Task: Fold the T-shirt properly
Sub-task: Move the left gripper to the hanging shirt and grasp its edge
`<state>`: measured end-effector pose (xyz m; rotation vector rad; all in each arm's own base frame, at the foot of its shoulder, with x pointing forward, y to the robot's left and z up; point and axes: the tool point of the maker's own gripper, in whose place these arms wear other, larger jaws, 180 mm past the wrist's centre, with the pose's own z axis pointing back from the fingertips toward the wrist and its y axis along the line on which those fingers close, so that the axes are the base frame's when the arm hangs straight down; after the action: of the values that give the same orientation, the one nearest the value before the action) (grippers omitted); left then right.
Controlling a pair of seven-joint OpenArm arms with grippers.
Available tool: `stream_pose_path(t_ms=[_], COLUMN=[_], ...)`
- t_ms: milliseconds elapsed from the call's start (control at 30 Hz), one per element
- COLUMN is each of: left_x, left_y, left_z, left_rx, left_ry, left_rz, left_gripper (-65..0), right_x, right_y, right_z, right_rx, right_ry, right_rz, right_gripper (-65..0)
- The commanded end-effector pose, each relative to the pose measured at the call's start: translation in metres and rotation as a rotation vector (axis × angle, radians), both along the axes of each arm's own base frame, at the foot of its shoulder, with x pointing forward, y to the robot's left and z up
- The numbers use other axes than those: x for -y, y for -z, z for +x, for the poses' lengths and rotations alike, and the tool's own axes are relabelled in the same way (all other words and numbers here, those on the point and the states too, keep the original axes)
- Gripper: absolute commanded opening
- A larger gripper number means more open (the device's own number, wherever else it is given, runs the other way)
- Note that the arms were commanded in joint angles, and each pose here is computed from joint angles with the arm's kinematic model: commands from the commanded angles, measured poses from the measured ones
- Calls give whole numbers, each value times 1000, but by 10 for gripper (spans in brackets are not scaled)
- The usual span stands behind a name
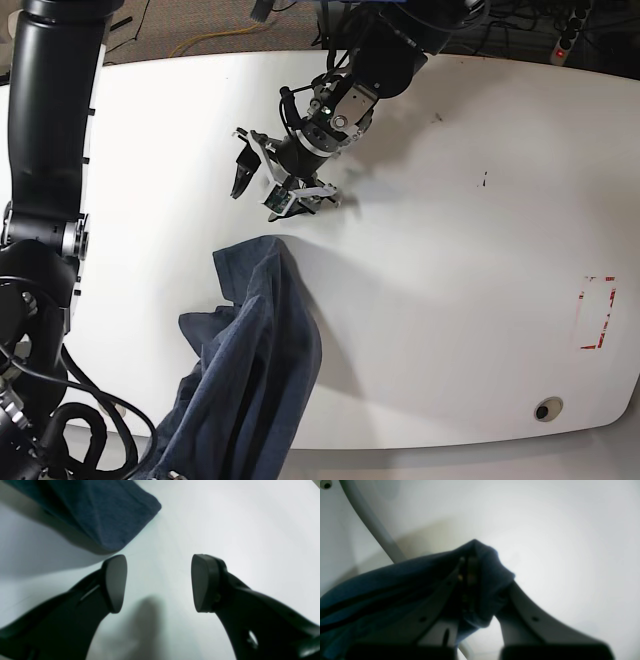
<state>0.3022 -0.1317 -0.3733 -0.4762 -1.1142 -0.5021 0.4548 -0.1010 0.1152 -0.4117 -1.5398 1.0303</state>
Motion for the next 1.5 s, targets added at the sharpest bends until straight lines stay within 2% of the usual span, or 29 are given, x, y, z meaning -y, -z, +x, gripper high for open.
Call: stream_pose_path(t_ms=[0,200,400,600,733,933,1333,1467], left_x=[8,-15,-16,-22,-32,-38,0,18], left_y=[-16,-10,7,21,24,21,16,0], left_z=[10,27,38,52,65,87,80,71], left_rx=[46,47,24,60,91,72,45,52], left_ry=[-17,-166,-168,-173,-216,-268,-149,-76], left_rz=[-49,-7,37,67,97,24,-13,-81], left_gripper=[-278,-278,-278,-278,-278,-278,-278,-278], right_x=[3,4,3,1,1,2,4,4], right_y=[-25,-24,-25,-24,-24,-24,-24,-24], right_z=[-7,-7,-6,-6,-6,-6,-6,-6], right_rx=[65,64,64,63,63,63,63,63], right_ry=[1,3,0,-4,-4,-2,2,3], right_rz=[21,19,22,20,20,20,18,18], right_gripper=[-650,-650,-650,-650,-650,-650,-650,-650])
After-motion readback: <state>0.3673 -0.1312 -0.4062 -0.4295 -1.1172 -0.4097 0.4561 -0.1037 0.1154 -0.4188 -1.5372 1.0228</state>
